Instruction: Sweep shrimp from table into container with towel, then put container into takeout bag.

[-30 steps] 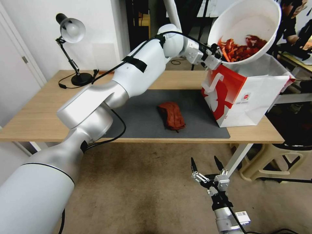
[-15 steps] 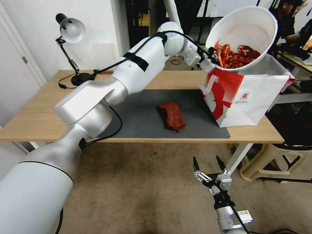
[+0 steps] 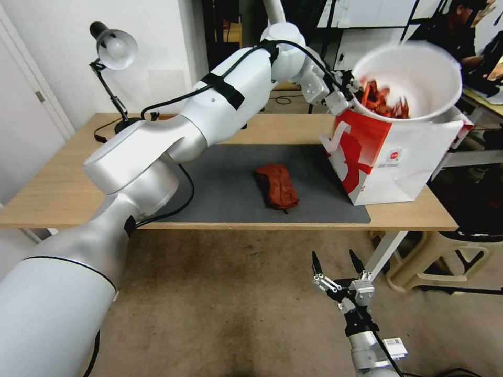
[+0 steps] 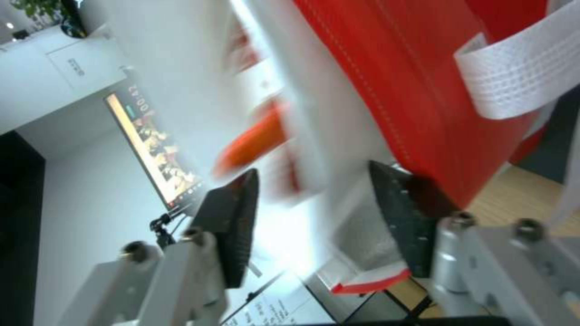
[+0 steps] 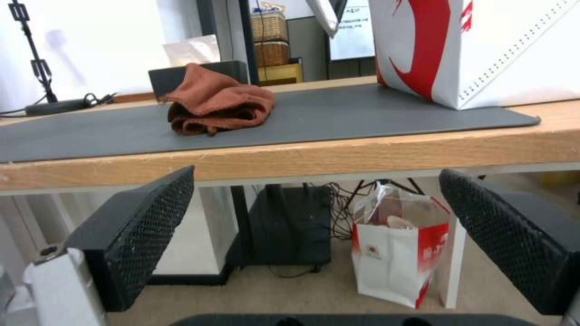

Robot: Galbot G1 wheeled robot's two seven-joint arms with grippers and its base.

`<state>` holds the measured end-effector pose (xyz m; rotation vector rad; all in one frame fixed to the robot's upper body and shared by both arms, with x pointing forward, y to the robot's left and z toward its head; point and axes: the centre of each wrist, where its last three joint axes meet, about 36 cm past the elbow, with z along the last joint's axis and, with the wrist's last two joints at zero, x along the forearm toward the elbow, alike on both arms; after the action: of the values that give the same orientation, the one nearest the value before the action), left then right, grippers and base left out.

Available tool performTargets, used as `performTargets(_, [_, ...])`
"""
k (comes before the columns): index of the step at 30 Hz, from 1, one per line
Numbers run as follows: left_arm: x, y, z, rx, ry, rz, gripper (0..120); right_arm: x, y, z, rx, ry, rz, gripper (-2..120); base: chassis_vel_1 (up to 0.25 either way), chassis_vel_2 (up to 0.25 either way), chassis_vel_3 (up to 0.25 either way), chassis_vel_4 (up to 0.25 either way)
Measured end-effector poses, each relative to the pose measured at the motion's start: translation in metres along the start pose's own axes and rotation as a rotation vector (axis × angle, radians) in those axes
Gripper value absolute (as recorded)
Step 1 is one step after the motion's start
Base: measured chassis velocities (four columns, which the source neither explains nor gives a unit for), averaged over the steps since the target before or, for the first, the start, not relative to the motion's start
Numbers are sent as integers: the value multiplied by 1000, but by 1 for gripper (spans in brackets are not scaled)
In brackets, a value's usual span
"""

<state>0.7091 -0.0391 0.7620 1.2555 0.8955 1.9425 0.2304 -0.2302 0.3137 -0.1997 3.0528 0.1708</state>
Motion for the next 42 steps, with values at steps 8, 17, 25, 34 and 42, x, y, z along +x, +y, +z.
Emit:
performTargets(8, [1, -5, 5, 36, 11, -12, 79, 0, 1, -1, 0, -1, -5, 100, 0, 0, 0, 0])
performTargets(17, [-7, -13, 2, 315, -62, -198, 100, 0, 0, -1, -4, 1, -8, 100, 0, 0, 0, 0])
performTargets(25, [-26, -53, 3, 710, -97, -455, 100, -1, 1, 0, -6, 3, -12, 100, 0, 0, 0, 0])
performTargets(34, [-33, -118, -28, 1410, 13, -634, 100, -3, 5, 0, -6, 4, -21, 100, 0, 0, 0, 0])
performTargets(42, [-32, -131, -75, 1787, 49, -707, 100, -1, 5, -1, -7, 8, -19, 100, 0, 0, 0, 0])
